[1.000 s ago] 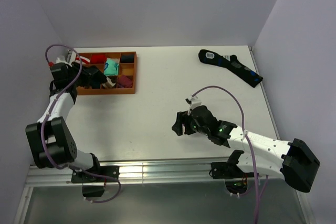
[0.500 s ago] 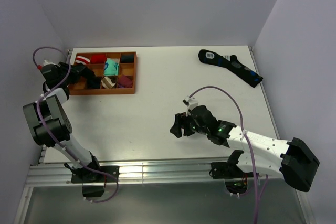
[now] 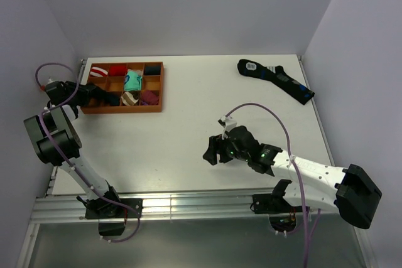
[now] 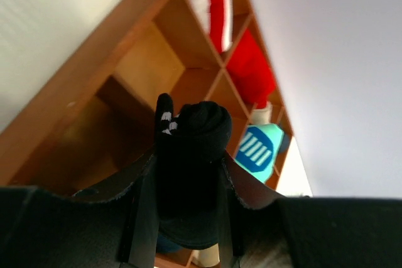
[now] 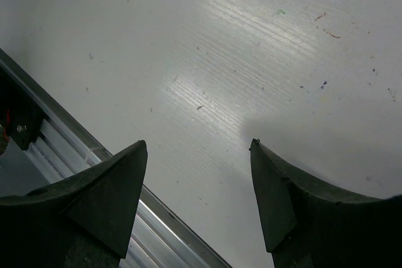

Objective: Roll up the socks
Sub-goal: Place the sock in the storage box.

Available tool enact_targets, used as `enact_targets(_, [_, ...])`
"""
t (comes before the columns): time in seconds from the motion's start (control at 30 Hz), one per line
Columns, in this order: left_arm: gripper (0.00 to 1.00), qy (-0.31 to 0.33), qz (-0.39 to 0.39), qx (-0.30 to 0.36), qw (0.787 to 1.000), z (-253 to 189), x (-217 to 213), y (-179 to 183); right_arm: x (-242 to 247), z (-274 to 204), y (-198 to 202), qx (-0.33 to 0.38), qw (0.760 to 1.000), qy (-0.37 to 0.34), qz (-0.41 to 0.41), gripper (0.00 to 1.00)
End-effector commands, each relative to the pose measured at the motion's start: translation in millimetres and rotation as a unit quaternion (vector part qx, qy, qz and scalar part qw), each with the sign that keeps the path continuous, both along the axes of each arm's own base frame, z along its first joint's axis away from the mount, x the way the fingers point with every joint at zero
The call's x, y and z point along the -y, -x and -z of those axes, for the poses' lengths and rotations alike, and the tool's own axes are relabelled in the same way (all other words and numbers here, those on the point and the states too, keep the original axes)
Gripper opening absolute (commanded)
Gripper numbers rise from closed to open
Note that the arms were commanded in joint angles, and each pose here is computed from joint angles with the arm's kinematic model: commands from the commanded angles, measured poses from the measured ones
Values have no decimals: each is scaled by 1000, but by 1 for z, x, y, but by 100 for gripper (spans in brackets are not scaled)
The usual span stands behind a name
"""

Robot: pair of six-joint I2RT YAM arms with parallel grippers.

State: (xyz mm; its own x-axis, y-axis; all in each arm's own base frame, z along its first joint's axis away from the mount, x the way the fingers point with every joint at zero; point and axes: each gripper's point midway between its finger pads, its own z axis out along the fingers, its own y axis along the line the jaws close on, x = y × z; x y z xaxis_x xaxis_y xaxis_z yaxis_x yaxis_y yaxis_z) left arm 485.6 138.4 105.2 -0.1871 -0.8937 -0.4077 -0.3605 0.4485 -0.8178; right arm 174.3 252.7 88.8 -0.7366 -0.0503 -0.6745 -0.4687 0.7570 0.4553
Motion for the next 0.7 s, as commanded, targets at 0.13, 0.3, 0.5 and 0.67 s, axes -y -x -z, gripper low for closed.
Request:
enact_targets(0.13, [0, -28, -22, -45, 998, 13, -20, 0, -6, -11, -5, 22, 1000, -15, -10, 73])
enact_targets(0.3, [0, -49, -40, -87, 994, 23, -32, 5, -8, -13, -4, 21, 999, -19, -15, 73])
enact_targets(0.5, [0, -77, -57, -159, 983, 40, -49, 15, -8, -13, -3, 23, 999, -19, -19, 73])
enact_targets(0.67, [0, -94, -68, -216, 969, 59, -60, 25, -8, -14, -4, 23, 999, -18, -18, 73])
